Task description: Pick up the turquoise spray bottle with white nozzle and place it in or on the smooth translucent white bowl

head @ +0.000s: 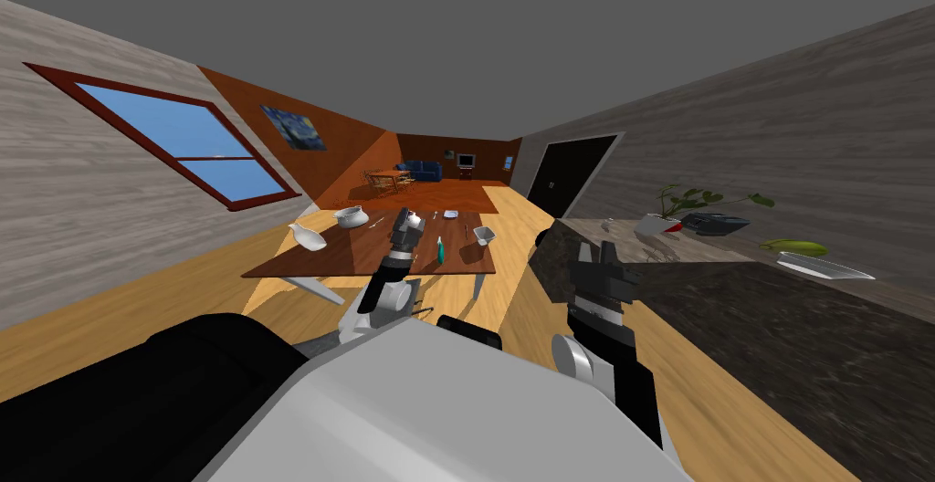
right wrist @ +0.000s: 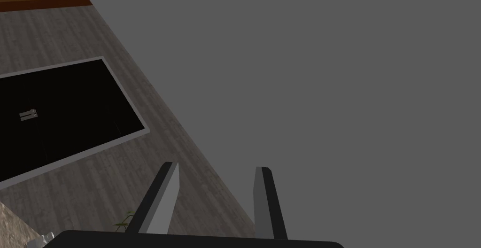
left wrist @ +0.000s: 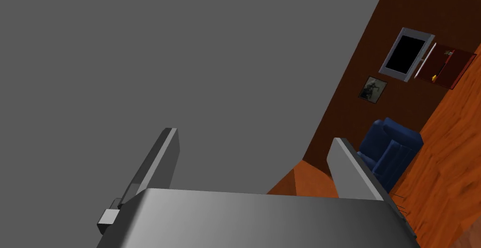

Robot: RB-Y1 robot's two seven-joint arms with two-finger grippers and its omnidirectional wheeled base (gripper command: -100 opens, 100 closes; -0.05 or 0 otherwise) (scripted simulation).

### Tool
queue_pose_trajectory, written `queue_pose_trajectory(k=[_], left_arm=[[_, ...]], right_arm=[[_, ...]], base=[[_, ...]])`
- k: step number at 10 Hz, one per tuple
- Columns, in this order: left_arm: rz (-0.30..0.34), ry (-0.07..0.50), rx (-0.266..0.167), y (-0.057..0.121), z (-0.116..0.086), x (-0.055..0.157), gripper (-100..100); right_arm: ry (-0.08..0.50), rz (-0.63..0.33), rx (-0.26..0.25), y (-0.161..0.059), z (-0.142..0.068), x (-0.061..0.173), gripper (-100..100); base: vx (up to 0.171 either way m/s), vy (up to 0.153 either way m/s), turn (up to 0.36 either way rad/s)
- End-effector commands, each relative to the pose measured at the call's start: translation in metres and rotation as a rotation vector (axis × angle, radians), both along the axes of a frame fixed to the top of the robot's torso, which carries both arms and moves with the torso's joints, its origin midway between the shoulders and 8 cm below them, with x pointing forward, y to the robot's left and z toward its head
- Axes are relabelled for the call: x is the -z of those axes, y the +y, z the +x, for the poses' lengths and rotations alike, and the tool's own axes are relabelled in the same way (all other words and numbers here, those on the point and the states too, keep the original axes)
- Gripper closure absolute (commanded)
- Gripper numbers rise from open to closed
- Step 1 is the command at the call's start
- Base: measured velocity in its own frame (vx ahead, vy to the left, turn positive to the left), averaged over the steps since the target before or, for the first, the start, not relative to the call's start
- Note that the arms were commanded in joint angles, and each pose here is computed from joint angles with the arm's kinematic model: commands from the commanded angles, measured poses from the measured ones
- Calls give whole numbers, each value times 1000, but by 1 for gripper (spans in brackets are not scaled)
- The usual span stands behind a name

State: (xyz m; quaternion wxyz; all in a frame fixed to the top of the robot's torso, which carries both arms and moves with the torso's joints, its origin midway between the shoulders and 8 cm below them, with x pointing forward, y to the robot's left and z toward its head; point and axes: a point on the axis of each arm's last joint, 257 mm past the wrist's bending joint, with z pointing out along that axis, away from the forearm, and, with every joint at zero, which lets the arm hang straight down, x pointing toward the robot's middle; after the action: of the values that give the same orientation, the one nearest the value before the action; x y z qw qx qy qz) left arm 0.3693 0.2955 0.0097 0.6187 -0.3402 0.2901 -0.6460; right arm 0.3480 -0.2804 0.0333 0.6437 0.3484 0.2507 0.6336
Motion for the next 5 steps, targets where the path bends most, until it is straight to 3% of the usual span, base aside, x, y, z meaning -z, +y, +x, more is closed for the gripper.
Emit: queue_pose_trajectory(k=[1, 5], left_arm=[[-49, 38, 32, 8, 14, 13, -100], [-175, 115, 79, 30, 37, 39, -100]], right_arm=[[0, 0, 0, 0, 0, 0, 0], [0, 0, 0, 0, 0, 0, 0]], base=[[19, -51, -31], [11, -47, -25]])
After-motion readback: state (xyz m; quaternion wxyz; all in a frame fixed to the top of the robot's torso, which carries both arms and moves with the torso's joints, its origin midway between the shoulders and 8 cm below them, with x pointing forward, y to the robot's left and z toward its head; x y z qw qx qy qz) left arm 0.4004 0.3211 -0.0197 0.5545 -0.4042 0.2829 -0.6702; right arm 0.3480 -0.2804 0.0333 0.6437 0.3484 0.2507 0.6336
